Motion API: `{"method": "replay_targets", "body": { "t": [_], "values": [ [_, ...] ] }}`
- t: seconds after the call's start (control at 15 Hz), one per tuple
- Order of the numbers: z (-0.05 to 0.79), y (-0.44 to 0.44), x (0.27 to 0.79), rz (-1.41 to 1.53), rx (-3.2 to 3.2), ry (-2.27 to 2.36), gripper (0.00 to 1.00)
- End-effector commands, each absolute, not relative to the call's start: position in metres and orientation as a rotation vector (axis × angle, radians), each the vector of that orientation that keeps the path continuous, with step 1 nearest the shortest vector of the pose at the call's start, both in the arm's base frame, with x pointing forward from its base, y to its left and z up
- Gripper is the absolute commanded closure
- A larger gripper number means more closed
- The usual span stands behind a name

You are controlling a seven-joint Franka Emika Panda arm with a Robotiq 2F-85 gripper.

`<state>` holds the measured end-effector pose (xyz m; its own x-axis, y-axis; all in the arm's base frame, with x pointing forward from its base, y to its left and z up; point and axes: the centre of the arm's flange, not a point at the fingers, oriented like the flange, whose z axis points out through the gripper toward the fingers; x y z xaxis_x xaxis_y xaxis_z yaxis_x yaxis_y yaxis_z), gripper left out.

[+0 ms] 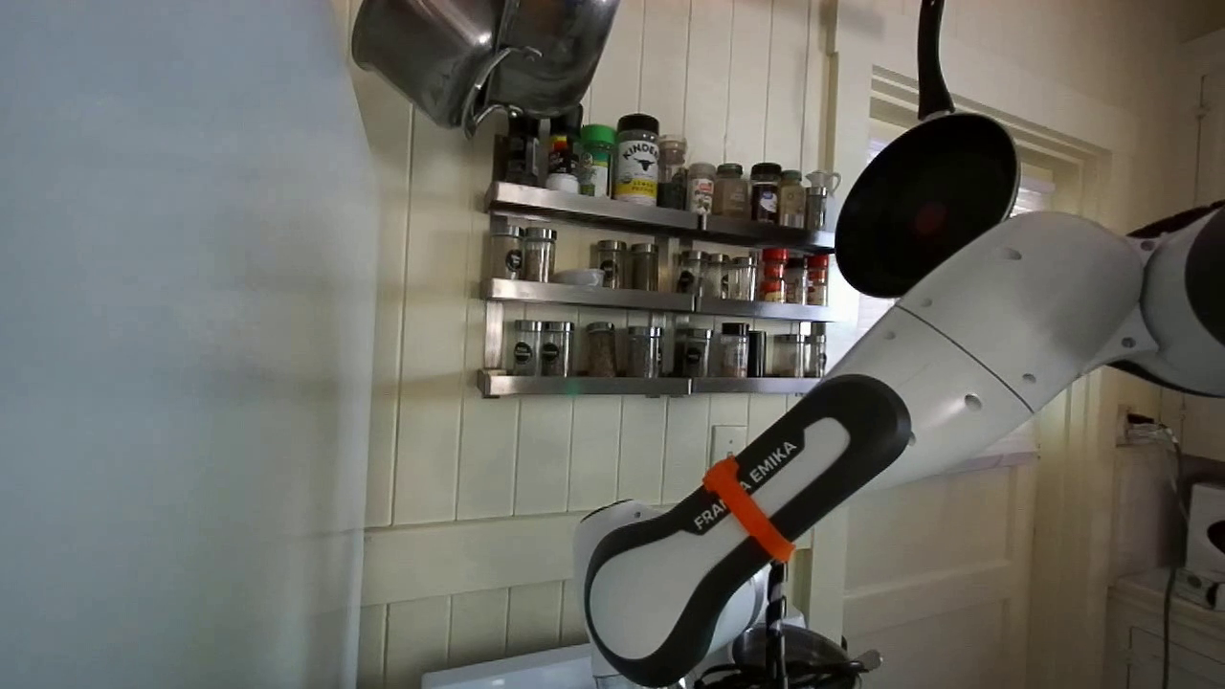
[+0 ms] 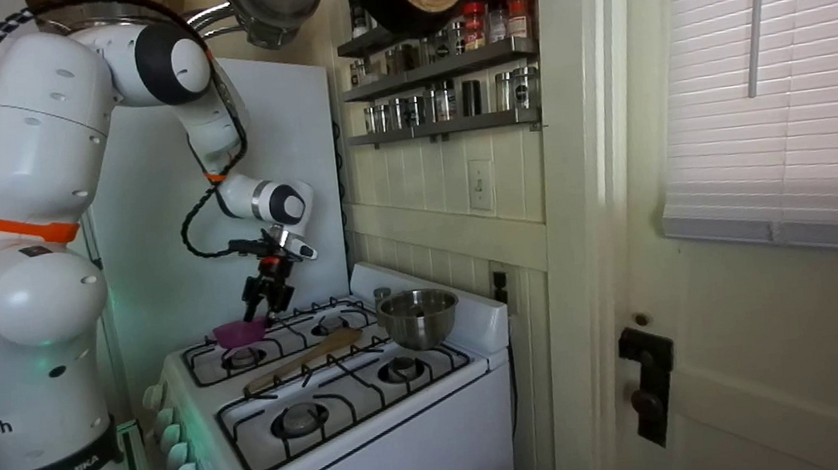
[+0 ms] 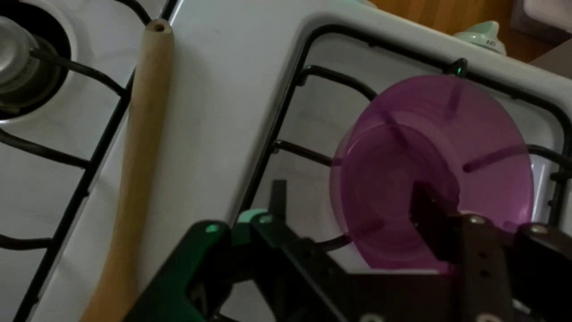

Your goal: Put the purple bowl and the spice bottle into the metal bowl

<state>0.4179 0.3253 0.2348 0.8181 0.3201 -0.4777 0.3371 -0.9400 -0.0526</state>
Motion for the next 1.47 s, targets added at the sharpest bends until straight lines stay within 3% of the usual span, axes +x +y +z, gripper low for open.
{"method": "replay_targets", "body": {
  "t": [0.0,0.33,0.4,0.67,1.0,1.4],
  "values": [
    [0.223,0.333,0.427,-0.831,2.94,0.618,0.59],
    [0.218,0.333,0.425,-0.86,2.933,0.633,0.98],
    [0.22,0.331,0.423,-0.865,2.929,0.627,1.0],
    [0.232,0.32,0.403,-0.906,2.94,0.539,0.99],
    [0.254,0.288,0.359,-0.909,3.119,0.115,0.99],
    [0.27,0.204,0.32,-0.958,3.219,-0.347,0.99]
  ]
}}
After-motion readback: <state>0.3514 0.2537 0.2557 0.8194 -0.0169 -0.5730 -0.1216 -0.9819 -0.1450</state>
